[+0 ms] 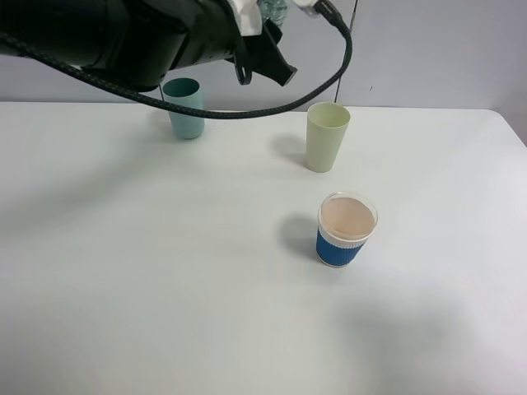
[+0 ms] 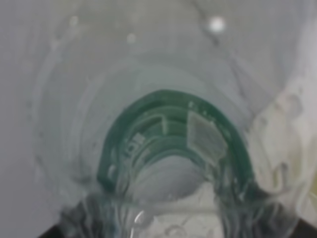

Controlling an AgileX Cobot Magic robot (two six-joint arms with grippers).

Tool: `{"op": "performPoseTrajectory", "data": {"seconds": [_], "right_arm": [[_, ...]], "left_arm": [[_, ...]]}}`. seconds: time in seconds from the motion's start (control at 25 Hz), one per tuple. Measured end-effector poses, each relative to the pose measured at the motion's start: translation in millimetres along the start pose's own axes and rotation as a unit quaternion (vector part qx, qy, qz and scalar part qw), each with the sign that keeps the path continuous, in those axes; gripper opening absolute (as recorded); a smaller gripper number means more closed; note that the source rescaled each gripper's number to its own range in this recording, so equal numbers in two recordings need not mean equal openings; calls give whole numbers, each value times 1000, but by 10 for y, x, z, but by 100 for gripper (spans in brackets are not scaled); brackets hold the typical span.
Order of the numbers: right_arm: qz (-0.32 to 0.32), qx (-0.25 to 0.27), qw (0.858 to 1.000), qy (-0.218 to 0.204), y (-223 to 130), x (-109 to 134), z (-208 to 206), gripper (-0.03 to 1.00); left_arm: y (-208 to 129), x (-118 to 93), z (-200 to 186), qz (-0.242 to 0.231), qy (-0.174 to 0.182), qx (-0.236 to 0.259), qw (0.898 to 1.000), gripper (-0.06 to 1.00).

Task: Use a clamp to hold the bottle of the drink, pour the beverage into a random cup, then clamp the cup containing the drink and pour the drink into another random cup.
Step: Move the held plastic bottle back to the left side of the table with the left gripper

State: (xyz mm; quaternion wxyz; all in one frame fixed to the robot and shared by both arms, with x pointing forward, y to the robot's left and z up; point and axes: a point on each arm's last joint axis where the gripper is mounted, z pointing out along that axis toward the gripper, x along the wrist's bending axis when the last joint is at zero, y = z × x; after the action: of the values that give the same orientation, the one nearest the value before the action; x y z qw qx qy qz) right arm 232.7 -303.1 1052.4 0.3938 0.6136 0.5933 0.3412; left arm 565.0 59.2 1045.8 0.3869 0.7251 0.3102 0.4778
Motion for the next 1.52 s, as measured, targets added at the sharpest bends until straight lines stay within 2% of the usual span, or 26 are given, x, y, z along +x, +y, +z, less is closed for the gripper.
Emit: {"op": "performPoseTrajectory", "data": {"seconds": [0.16, 0.24, 0.32, 0.4, 0.52, 0.68, 0.92, 1.28, 1.52], "right_arm": [[0, 0, 1000, 0, 0, 0, 0, 100], [0, 0, 1000, 0, 0, 0, 0, 100], [0, 0, 1000, 0, 0, 0, 0, 100], [0, 0, 1000, 0, 0, 0, 0, 100], [0, 0, 1000, 0, 0, 0, 0, 100], [0, 0, 1000, 0, 0, 0, 0, 100], [0, 0, 1000, 0, 0, 0, 0, 100], [0, 0, 1000, 0, 0, 0, 0, 100], [0, 0, 1000, 0, 0, 0, 0, 100]], "left_arm": [[-249, 170, -113, -99, 4, 14, 995, 0], [-378, 257, -180, -129, 4, 11, 992, 0], [-500, 341, -248, -139, -2, 3, 990, 0], [-617, 385, -340, -131, -21, -7, 991, 0], [-792, 448, -450, -149, -44, -12, 988, 0], [-1068, 531, -528, -186, -49, -3, 981, 0], [-1403, 544, -641, -178, -53, 36, 982, 0], [-1918, 675, -811, -134, -7, 67, 989, 0], [-2103, 577, -760, -132, -22, 86, 987, 0]]}}
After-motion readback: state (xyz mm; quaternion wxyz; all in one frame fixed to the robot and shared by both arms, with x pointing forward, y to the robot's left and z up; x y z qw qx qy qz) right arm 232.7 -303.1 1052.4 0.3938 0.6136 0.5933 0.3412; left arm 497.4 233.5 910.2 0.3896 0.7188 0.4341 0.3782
